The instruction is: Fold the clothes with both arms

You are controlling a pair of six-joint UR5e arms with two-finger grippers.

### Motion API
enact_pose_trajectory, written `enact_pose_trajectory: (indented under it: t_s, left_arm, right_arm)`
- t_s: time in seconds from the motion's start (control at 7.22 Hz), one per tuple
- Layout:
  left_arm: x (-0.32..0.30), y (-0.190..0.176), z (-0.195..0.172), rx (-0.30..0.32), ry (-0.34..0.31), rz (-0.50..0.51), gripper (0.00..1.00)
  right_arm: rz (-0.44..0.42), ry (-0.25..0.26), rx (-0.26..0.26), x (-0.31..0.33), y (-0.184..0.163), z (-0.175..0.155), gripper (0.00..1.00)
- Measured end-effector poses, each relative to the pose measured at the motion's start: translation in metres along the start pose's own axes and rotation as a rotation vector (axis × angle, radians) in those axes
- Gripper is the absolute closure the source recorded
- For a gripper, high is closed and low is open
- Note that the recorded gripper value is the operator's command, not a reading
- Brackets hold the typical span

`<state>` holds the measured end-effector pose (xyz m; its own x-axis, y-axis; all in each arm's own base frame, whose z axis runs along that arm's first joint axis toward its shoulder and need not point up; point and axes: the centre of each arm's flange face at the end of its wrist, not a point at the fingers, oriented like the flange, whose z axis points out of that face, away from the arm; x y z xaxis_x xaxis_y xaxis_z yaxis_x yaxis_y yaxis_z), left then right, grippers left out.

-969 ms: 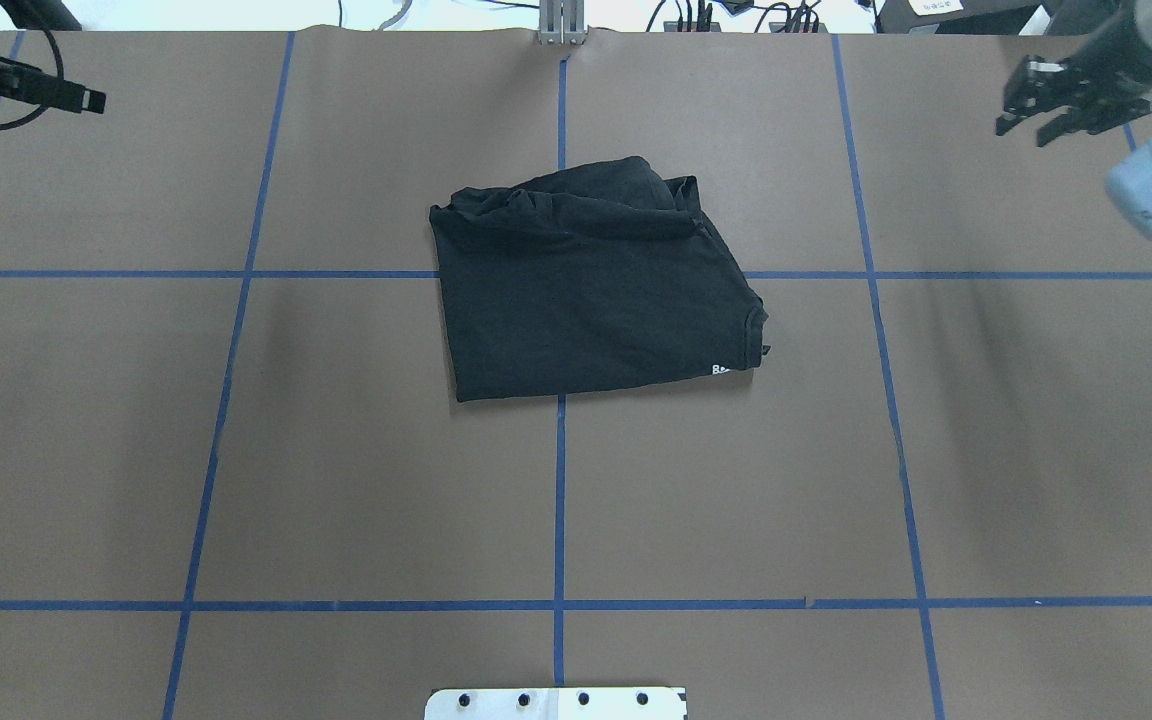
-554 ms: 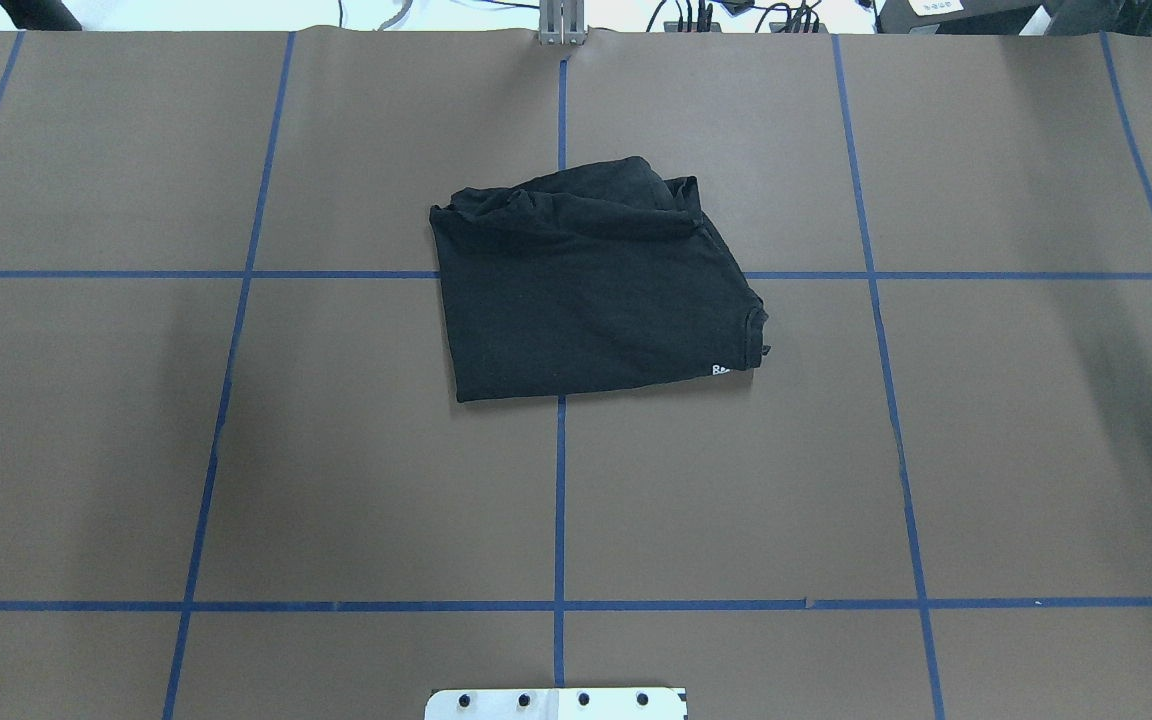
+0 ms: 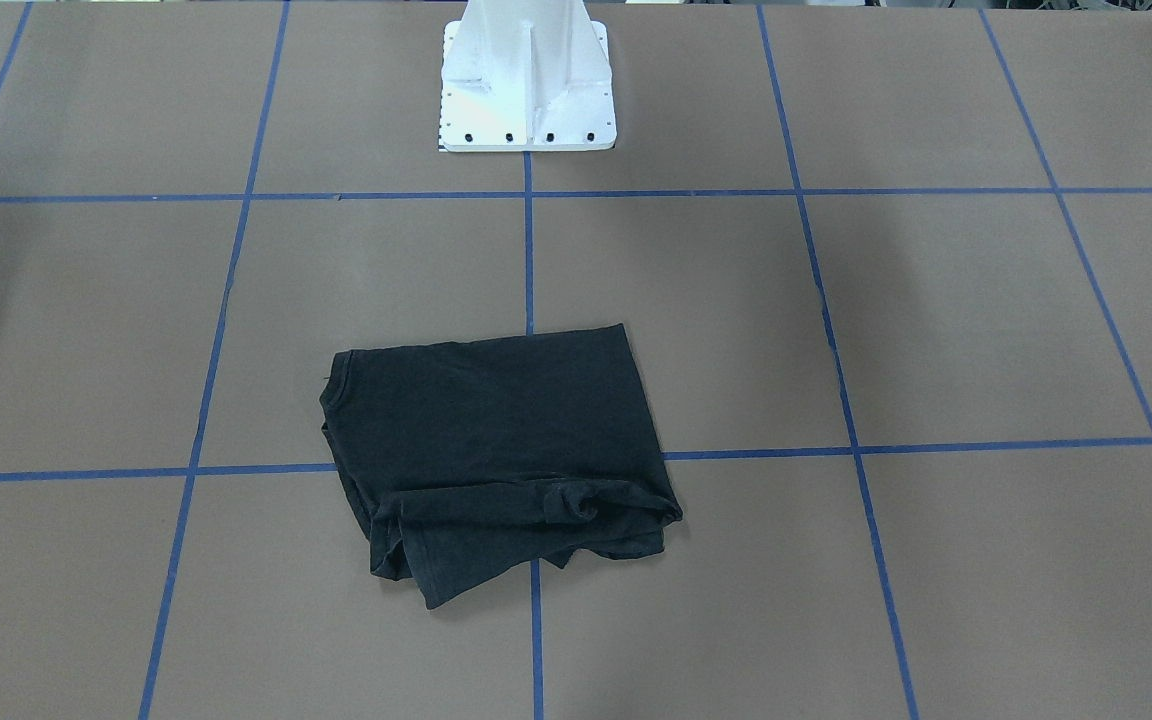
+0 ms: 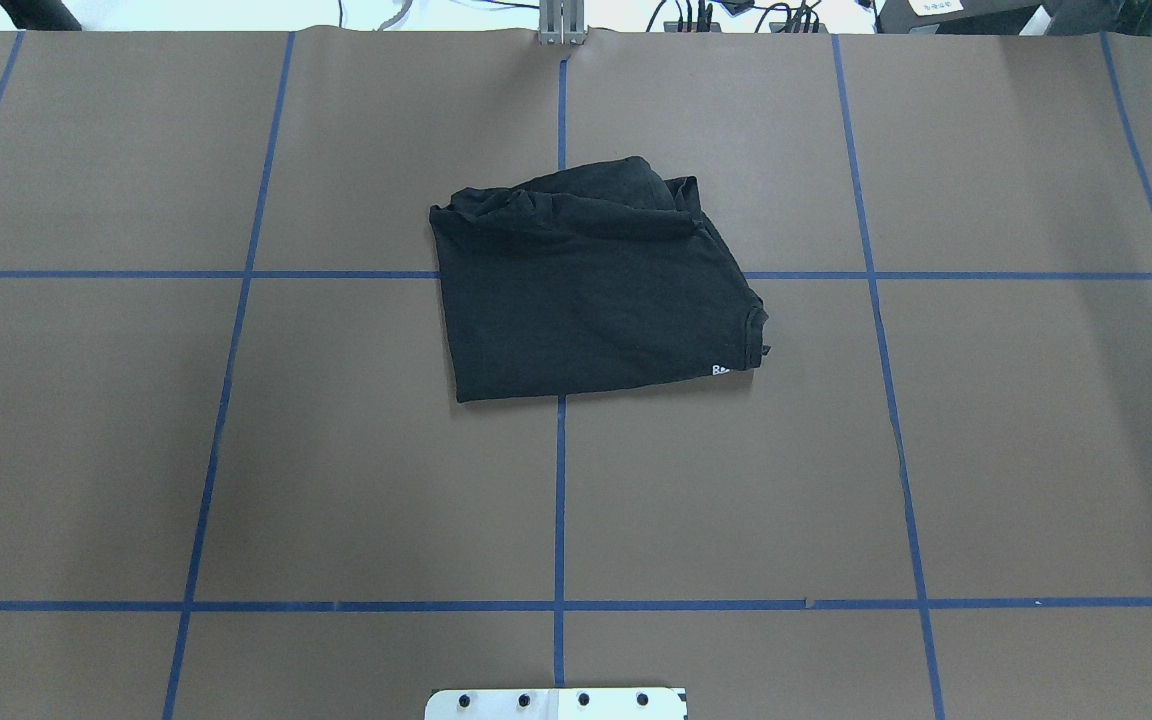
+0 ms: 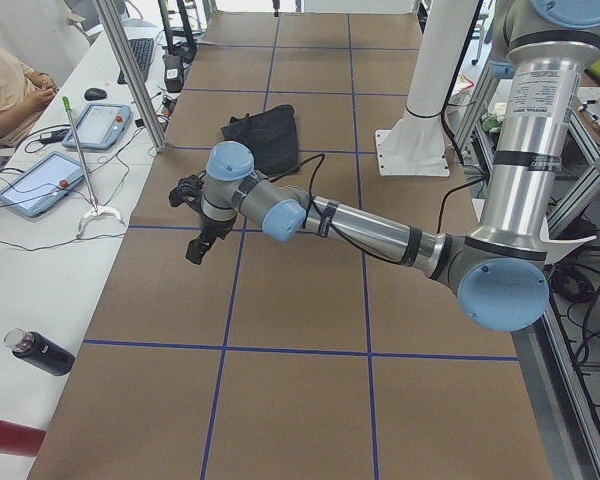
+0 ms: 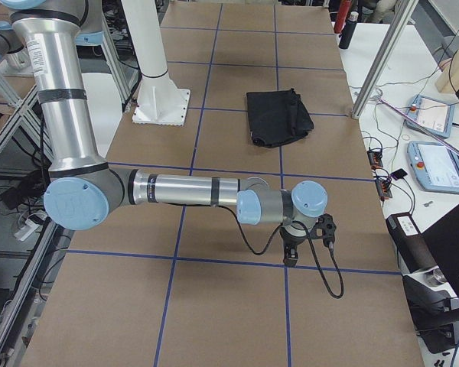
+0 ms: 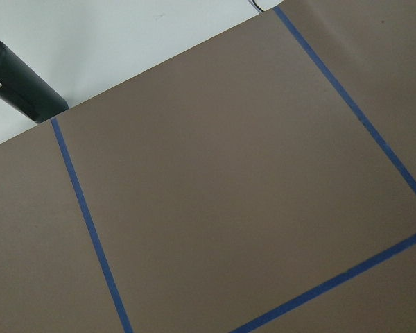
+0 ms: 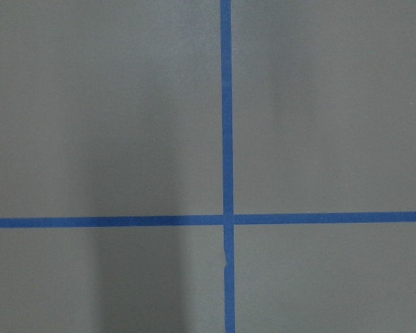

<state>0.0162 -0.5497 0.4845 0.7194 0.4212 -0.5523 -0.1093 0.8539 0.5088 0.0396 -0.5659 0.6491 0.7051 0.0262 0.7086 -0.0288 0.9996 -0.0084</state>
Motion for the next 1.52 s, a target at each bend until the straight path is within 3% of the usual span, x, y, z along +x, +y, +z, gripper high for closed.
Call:
enact_pose_trajectory:
  t_s: [0.42,0.83,1.11,1.52]
  left_arm:
    - [-0.003,0.056,0.003,-0.067,0.028,-0.058,0.0]
    - [-0.005,0.096,0.013,-0.117,0.128,-0.117,0.0]
    - [-0.012,0.103,0.003,-0.104,0.141,-0.146,0.0]
    - [-0.037,0.103,-0.015,-0.06,0.129,-0.185,0.0]
  right_arm:
    - [-0.02,0.025,-0.01,-0.008,0.052,0.0,0.0]
    - [-0.088,0.04,-0.134,-0.037,0.072,-0.002,0.0]
    - [-0.118,0.043,-0.192,-0.029,0.076,-0.003,0.0]
    - [-0.125,0.037,-0.186,-0.029,0.076,-0.01,0.0]
